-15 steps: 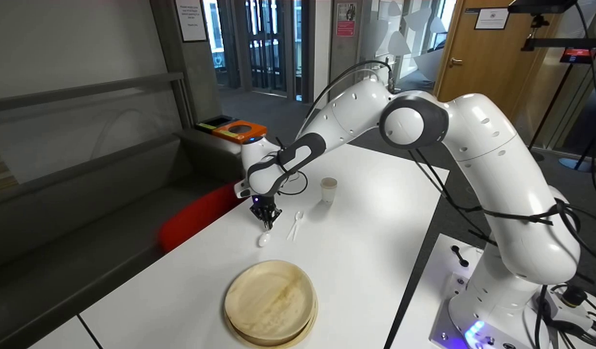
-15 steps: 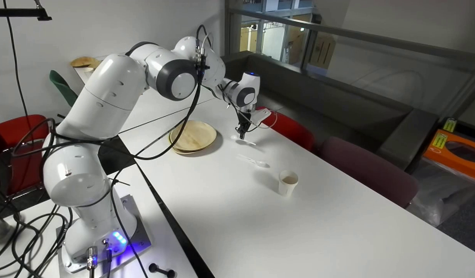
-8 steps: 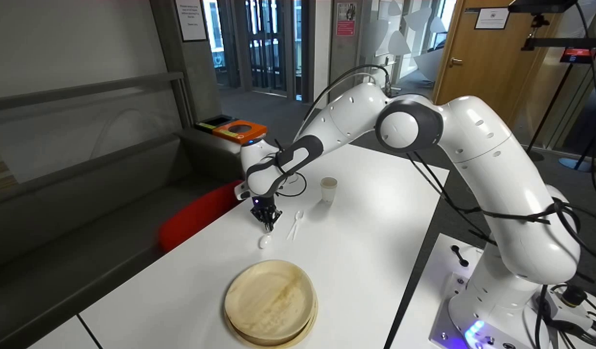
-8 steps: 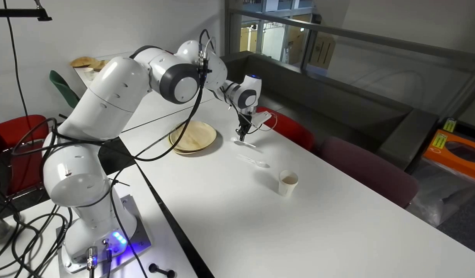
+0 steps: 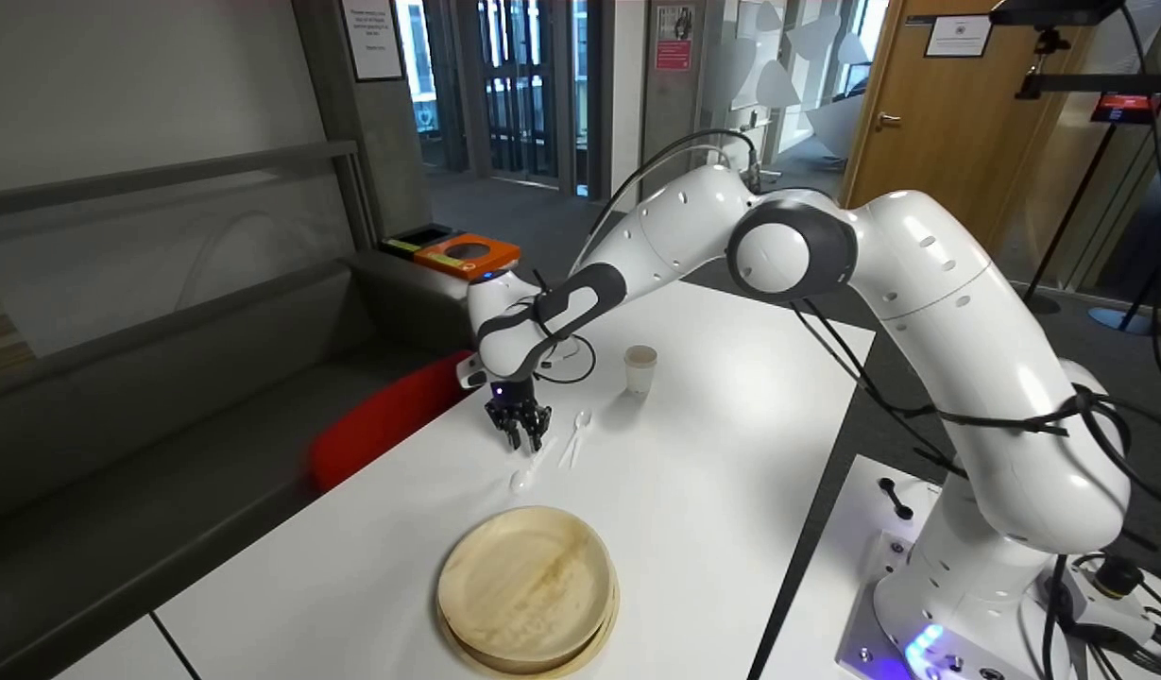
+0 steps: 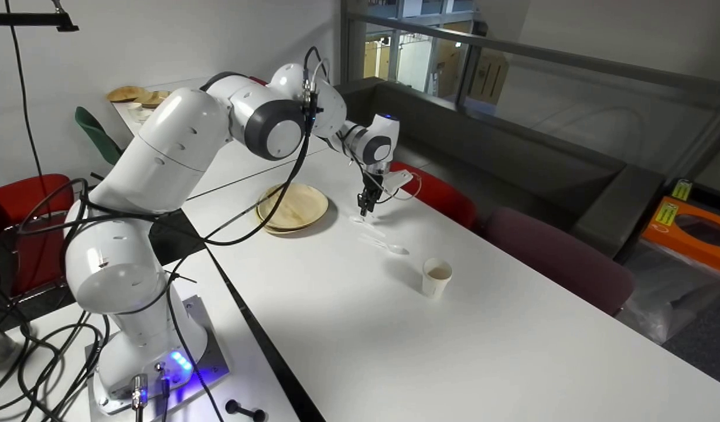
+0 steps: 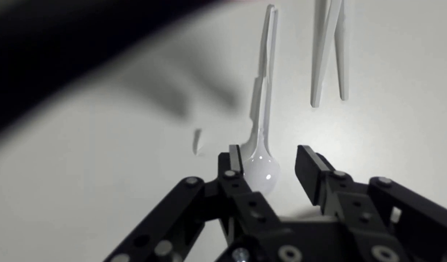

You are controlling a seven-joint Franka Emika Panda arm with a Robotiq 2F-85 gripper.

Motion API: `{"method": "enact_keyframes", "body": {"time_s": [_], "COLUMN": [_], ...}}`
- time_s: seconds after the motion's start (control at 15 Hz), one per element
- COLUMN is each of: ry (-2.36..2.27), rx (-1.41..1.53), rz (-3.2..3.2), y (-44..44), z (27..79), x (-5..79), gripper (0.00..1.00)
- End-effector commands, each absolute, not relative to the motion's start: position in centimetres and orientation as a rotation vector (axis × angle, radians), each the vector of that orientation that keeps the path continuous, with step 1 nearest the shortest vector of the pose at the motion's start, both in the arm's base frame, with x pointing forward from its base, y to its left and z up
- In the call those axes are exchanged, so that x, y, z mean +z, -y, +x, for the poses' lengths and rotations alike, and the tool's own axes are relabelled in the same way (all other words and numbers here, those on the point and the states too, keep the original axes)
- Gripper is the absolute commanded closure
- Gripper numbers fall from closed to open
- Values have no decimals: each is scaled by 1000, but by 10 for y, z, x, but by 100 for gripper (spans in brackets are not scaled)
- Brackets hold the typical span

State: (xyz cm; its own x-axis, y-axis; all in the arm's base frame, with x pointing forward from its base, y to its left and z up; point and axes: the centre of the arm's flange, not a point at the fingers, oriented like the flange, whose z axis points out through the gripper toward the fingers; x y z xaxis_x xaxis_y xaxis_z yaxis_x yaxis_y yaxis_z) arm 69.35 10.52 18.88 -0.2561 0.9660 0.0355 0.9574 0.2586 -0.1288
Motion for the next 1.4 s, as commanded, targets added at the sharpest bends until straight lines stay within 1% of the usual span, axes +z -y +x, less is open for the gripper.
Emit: {"method": "enact_keyframes", "body": {"time_s": [0.0, 0.13, 0.2, 0.27, 0.53, 1.33], "ry": [2397, 2413, 2424, 2432, 2447, 2419], "rx": [108, 93, 88, 85, 112, 233], "rz": [-1832, -1812, -1798, -1786, -1748, -1655], "y": [-104, -111, -116, -120, -133, -130], "z": [696, 691, 688, 687, 682, 669], "x": [200, 203, 204, 204, 199, 177], "gripper": [22, 7, 1, 0, 0, 0]}}
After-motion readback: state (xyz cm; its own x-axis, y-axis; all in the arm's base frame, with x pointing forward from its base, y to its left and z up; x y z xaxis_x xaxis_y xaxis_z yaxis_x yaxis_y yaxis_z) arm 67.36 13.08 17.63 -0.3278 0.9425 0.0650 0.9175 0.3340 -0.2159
